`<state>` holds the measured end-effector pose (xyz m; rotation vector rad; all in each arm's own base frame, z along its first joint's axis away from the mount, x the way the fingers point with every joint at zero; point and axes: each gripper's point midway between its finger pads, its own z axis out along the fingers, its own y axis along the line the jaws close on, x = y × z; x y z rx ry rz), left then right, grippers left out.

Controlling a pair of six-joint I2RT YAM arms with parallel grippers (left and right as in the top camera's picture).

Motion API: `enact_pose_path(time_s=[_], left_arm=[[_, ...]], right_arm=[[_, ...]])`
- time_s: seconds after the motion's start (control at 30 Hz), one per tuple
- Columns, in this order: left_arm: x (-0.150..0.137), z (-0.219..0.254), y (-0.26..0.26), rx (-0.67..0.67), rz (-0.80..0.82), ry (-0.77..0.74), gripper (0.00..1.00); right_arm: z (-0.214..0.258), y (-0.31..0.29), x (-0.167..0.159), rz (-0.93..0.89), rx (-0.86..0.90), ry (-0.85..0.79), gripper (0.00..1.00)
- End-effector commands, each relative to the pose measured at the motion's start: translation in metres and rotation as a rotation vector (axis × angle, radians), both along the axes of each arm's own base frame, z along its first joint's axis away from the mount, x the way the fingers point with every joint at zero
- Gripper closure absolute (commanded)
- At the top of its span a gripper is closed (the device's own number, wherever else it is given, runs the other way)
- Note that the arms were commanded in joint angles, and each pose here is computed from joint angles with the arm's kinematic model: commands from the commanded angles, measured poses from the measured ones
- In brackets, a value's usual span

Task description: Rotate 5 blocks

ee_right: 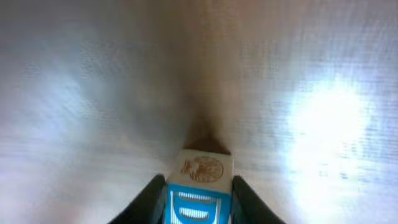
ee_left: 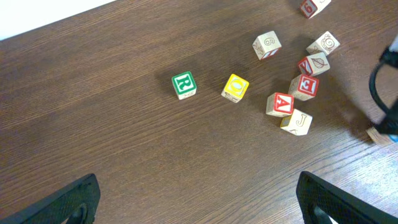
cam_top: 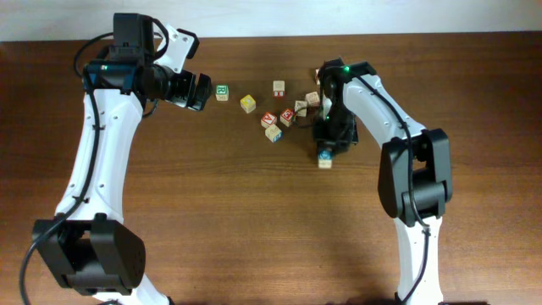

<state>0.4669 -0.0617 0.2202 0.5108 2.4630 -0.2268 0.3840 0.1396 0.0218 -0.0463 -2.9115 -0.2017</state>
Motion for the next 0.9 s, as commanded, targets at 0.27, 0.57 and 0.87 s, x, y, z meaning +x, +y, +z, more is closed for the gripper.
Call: enact_pose_path(time_s=[0.27, 0.57, 0.87], left_arm=[[0.003, 0.002, -0.002, -0.016, -0.001, -0.003, 0.01], [0.003, 0.002, -0.002, -0.016, -0.001, -0.003, 0.01], [0.003, 0.002, -0.002, -0.016, -0.001, -0.003, 0.01]], right_arm=[[0.025, 0.009, 0.019, 0.08, 0.021, -0.058, 0.39], [0.04, 0.107, 0.088, -0.22, 0.109, -0.392, 0.39], [0.003, 0.12, 0.072, -0.304, 0.034, -0.394, 0.47]])
